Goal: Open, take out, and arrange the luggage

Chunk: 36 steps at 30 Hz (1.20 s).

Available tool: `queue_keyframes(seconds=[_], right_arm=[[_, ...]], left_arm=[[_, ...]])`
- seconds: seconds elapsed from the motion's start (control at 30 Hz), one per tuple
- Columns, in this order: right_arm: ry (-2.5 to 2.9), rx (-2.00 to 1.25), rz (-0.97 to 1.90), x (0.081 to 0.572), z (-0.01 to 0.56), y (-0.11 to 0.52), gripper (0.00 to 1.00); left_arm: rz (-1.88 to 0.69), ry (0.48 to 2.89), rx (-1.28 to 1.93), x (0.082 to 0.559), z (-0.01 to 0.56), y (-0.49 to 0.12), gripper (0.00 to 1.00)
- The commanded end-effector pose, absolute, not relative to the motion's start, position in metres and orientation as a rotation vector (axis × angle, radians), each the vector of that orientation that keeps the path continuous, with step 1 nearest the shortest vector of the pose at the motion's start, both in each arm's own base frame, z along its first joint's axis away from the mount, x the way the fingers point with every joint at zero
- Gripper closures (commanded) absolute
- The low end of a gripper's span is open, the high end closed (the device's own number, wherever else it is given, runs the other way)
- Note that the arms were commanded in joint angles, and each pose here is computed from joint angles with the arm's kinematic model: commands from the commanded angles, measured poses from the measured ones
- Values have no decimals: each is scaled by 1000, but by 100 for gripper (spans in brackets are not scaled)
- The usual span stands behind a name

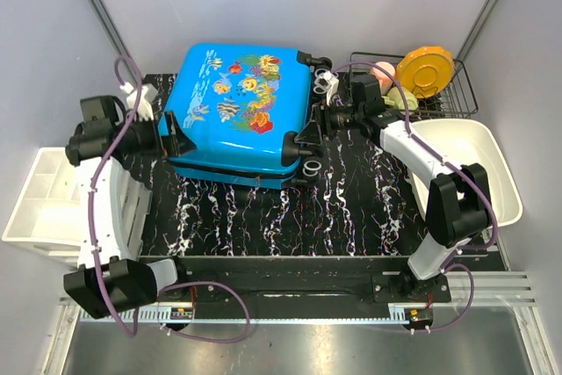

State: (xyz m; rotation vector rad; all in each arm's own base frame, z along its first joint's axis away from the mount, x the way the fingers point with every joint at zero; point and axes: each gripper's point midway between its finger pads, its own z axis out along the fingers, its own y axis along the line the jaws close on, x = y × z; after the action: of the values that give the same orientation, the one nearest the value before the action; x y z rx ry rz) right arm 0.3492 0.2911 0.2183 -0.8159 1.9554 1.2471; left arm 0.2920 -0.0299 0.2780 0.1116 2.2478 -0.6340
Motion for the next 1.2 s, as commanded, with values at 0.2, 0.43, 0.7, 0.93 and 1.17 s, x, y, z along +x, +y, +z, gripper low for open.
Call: queue_keyframes(seconds=[0.2,0.43,0.7,0.93,1.17], right_arm=[[1715,-1090,1353,305,243,355,34],[1609,-1204,1345,270,251,374,31],[1679,-930,1069,327,252,293,33],[1672,-946,943,355,226,263,34],[1583,-863,969,371,186,275,37]], left_arm=[[-768,2294,-2,324,228,-31,3],[-754,2255,-9,394,243,-12,4],[-679,2204,90,400,264,-6,4],[-630,2143,305,382,283,-19,3],[-686,2123,371,366,291,-35,2]])
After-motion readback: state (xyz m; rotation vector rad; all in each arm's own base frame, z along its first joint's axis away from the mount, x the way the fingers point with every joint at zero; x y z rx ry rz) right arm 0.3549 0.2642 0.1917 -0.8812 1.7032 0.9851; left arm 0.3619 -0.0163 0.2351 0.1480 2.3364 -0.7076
